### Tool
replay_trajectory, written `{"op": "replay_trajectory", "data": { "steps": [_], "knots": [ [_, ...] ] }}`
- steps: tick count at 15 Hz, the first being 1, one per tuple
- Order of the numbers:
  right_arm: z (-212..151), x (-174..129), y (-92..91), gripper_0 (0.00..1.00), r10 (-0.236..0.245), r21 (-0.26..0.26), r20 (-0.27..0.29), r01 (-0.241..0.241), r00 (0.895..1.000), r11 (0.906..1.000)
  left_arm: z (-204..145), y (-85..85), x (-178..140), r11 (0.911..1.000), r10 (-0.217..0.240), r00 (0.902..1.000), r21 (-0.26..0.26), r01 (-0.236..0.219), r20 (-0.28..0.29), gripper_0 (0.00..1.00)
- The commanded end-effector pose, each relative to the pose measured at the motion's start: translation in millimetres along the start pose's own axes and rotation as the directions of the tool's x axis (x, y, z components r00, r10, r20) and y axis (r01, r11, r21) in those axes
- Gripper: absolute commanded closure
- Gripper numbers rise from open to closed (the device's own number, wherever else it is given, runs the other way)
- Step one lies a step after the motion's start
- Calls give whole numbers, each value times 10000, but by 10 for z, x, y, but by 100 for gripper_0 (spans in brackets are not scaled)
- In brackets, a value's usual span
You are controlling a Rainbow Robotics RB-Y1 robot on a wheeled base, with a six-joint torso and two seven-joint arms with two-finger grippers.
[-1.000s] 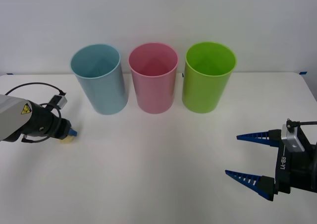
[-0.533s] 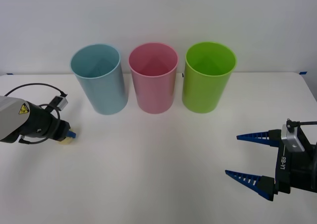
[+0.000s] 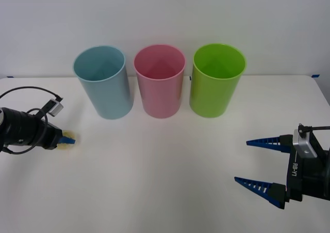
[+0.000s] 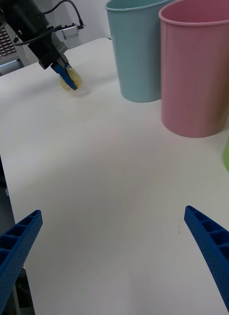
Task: Put cans in the blue bin and PET bottles in the pink bin and trash in the green bin.
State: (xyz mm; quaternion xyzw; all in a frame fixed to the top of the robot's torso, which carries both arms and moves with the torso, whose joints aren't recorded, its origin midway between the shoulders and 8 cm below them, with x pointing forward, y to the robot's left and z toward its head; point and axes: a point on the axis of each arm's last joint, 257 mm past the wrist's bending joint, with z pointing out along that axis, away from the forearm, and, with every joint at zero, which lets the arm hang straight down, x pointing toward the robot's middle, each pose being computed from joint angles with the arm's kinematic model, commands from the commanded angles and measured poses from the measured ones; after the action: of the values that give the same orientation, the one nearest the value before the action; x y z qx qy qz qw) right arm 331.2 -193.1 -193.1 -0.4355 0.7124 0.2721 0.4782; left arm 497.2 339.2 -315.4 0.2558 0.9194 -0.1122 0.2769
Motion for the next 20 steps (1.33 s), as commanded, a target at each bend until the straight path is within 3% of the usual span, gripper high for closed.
{"op": "replay_trajectory", "data": {
  "steps": [1, 3, 6, 9, 11, 13, 14, 15, 18, 20],
  "knots": [
    [0, 0, 0, 0, 0, 0, 0, 0, 10000, 10000, -146, 31, 55, 9977, 644, 9969, 191, -653, 447, 100],
    [0, 0, 0, 0, 0, 0, 0, 0, 10000, 10000, -252, -40, 121, 9927, 1055, 9919, 511, -1092, 706, 100],
    [0, 0, 0, 0, 0, 0, 0, 0, 10000, 10000, -404, -294, 195, 9805, 1398, 9821, 1210, -1551, 1261, 100],
    [0, 0, 0, 0, 0, 0, 0, 0, 10000, 10000, -533, -512, 134, 9614, 1819, 9622, 1685, -2173, 2026, 100],
    [0, 0, 0, 0, 0, 0, 0, 0, 10000, 10000, -668, -727, 57, 9348, 2029, 9377, 2291, -2712, 2819, 100],
    [0, 0, 0, 0, 0, 0, 0, 0, 10000, 10000, -737, -837, -37, 9129, 2336, 9073, 2423, -3284, 3496, 100],
    [0, 0, 0, 0, 0, 0, 0, 0, 10000, 10000, -782, -916, -143, 9087, 2076, 8950, 2608, -3258, 3947, 100],
    [0, 0, 0, 0, 0, 0, 0, 0, 10000, 10000, -826, -955, -243, 9039, 2045, 8753, 2586, -3407, 4382, 100],
    [0, 0, 0, 0, 0, 0, 0, 0, 10000, 10000, -1095, -1202, -696, 8747, 1724, 7853, 2742, -3996, 5946, 100],
    [0, 0, 0, 0, 0, 0, 0, 0, 10000, 10000, -1298, -1402, -922, 8549, 1306, 7354, 3001, -4231, 6649, 100]
  ]
}}
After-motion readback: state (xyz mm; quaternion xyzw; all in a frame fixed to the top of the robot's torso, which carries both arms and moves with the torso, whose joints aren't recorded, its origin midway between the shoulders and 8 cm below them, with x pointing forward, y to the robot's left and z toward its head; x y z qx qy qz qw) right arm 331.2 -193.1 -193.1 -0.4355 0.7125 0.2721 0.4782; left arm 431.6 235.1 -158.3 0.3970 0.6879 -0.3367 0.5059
